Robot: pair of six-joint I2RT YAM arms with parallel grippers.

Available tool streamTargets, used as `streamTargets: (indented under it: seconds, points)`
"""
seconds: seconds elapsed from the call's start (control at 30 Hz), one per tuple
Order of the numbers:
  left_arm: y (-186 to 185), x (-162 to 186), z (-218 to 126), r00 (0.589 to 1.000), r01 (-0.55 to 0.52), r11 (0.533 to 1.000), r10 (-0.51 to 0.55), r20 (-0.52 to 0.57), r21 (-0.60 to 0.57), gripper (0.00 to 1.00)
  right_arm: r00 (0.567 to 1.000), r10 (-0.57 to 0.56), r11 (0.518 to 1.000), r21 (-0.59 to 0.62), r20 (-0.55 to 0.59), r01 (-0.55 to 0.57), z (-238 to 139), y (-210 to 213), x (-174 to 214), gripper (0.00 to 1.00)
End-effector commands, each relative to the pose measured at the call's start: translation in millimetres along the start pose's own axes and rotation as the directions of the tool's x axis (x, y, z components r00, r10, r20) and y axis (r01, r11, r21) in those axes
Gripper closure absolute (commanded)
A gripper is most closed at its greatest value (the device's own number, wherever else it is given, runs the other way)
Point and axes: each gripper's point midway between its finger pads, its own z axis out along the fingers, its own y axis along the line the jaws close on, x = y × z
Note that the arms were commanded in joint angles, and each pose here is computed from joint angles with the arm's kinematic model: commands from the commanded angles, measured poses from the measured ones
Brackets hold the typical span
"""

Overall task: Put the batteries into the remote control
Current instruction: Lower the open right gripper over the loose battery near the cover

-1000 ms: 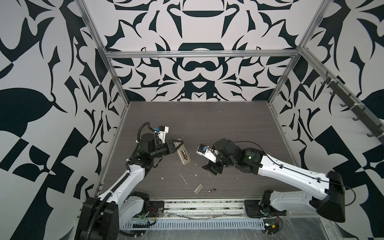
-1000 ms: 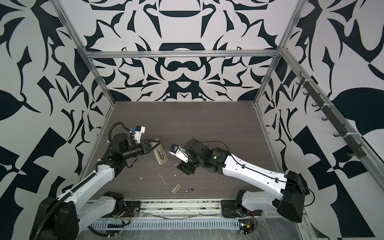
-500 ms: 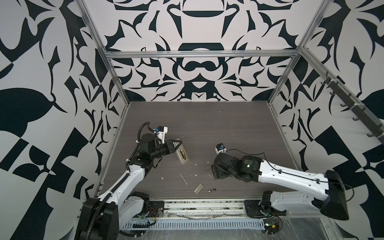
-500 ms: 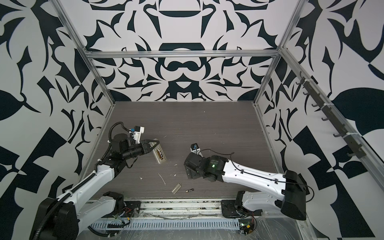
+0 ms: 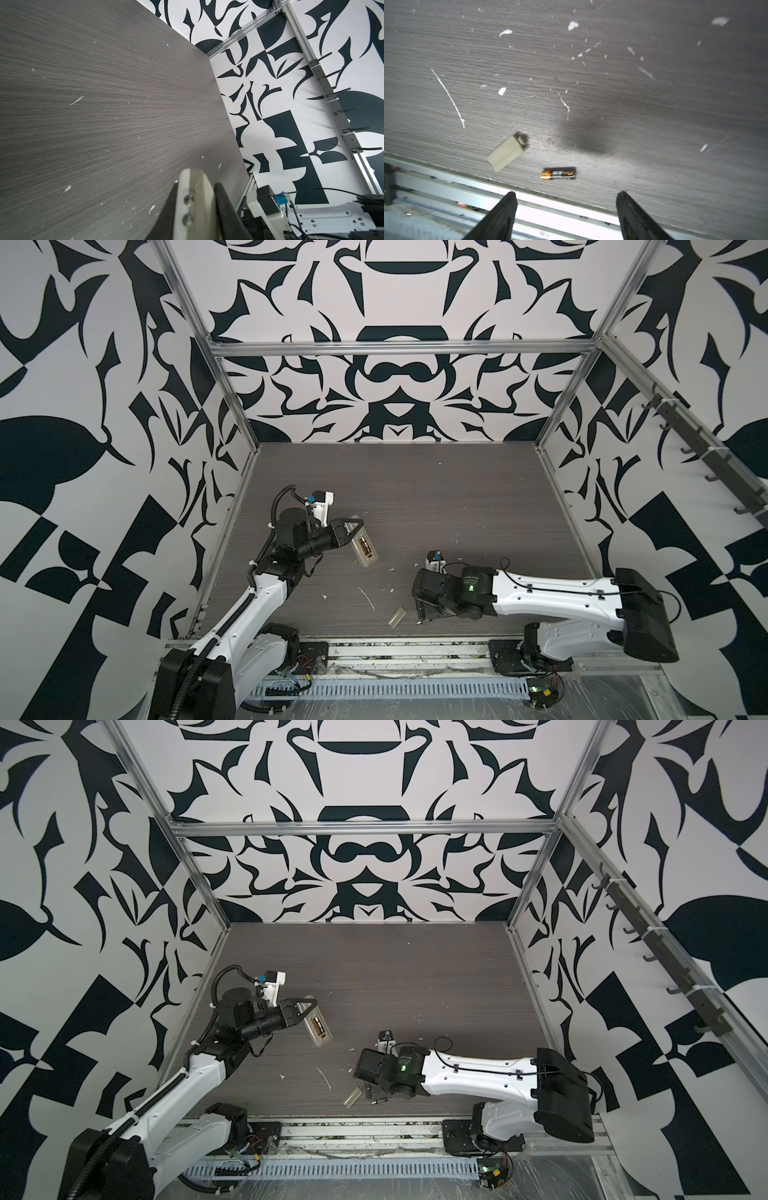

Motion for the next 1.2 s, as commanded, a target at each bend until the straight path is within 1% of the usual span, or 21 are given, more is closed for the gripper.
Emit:
streamTargets:
  seconds: [0.0,0.1,0.53,0.67,0.83,1.17]
  points:
    - [-14,-7,-6,0.999,-0.037,0.998,0.035,0.035,0.049,1.00,0.997,0.053,0.998,-0.019,-0.058,-0.054,8,7,11,0.26]
    - [-21,-8,-7,0.999,-0.041,0.997,0.039,0.035,0.072,1.00,0.993,0.061,0.998,-0.007,-0.102,-0.062,14,9,19,0.28]
    - [-36,-6,-12,0.999,-0.029,0.987,0.021,0.050,0.158,1.00,0.979,0.093,0.995,0.051,-0.179,-0.086,34,7,35,0.32]
    - [-39,-6,-15,0.998,-0.034,0.984,0.023,0.060,0.175,1.00,0.980,0.090,0.995,0.053,-0.176,-0.082,40,8,34,0.36]
    - [-41,-4,-16,0.998,-0.038,0.983,0.027,0.062,0.182,1.00,0.974,0.125,0.992,0.047,-0.191,-0.118,44,8,39,0.40]
    - [-42,-3,-16,0.997,-0.044,0.982,0.032,0.065,0.183,1.00,0.970,0.152,0.988,0.048,-0.192,-0.146,46,5,39,0.48]
